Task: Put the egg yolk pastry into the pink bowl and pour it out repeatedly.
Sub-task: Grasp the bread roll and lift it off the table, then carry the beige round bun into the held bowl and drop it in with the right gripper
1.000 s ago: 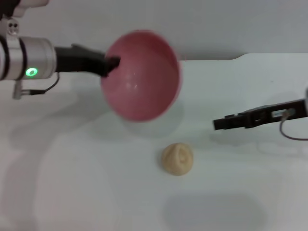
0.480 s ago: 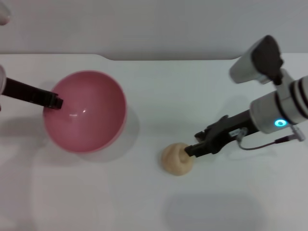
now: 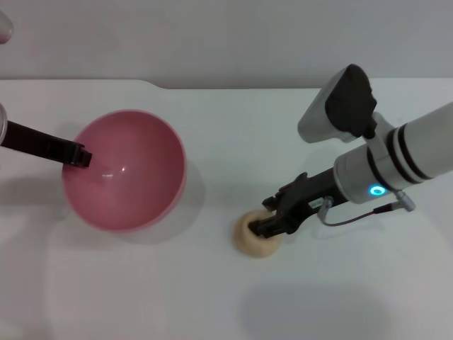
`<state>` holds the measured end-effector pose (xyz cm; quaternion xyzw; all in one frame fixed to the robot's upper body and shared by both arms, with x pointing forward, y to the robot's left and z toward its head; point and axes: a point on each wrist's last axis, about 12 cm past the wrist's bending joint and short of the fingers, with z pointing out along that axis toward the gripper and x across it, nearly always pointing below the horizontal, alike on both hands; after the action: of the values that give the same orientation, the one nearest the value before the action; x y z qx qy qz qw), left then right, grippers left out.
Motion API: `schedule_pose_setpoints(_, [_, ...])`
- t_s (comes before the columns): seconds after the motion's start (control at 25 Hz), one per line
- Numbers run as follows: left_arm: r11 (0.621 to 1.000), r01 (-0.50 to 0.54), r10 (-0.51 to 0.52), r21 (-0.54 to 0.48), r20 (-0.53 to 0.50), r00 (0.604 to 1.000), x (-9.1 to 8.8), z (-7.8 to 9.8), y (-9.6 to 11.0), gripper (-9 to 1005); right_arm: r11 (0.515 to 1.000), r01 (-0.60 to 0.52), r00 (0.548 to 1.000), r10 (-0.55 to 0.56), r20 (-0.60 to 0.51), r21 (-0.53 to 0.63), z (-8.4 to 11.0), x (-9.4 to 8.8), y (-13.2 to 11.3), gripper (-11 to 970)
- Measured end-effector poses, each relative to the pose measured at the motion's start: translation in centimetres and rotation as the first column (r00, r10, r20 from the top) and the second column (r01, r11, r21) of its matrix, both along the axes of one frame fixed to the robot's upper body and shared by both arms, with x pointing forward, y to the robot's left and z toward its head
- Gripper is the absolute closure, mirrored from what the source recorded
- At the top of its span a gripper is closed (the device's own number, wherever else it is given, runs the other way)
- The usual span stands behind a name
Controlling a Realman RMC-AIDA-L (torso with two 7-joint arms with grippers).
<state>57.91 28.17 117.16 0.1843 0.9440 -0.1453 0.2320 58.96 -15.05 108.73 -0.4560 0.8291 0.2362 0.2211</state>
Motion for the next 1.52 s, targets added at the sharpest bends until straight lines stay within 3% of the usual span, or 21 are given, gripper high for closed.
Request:
schedule_pose_setpoints(0.6, [1.0, 0.01, -0.01, 0.004, 0.003, 1.0, 0.2, 0.2, -0.3, 998, 0.998, 0.017, 1.0, -0.015, -0.025, 0.059, -1.1, -0.5, -0.1, 568])
schedule_pose_setpoints(0.88, [0.999, 0.038, -0.038, 0.016, -0.008, 0.999, 0.1, 0.0, -0.9, 997, 0.972, 0.132, 0.991, -0.128, -0.032, 0.194, 1.0, 0.1, -2.9, 609])
schedule_pose_setpoints(1.0, [0.995, 0.089, -0.088, 0.033, -0.025, 0.996, 0.3, -0.3, -2.2, 998, 0.956, 0.151, 0.988, -0.157, 0.006, 0.251, 2.8, 0.0, -4.7, 626])
schedule_pose_setpoints(1.04, [0.993, 0.114, -0.112, 0.039, -0.039, 0.993, 0.4, -0.5, -3.0, 998, 0.946, 0.151, 0.984, -0.17, 0.045, 0.287, 4.3, -0.2, -5.7, 633])
schedule_pose_setpoints(1.2, [0.973, 0.225, -0.218, 0.058, -0.102, 0.971, 0.8, -1.4, -6.4, 999, 0.928, 0.124, 0.981, -0.167, 0.096, 0.351, 6.6, -0.7, -6.5, 661])
schedule_pose_setpoints(1.36, [0.932, 0.345, -0.332, 0.109, -0.125, 0.935, 1.0, -1.6, -10.6, 999, 0.923, -0.033, 0.989, -0.024, 0.144, 0.384, 8.8, -1.5, -5.6, 694])
schedule_pose_setpoints(1.52, [0.891, 0.43, -0.417, 0.146, -0.114, 0.902, 1.0, -1.3, -13.8, 998, 0.925, -0.166, 0.981, 0.12, 0.151, 0.342, 9.2, -2.0, -3.2, 728])
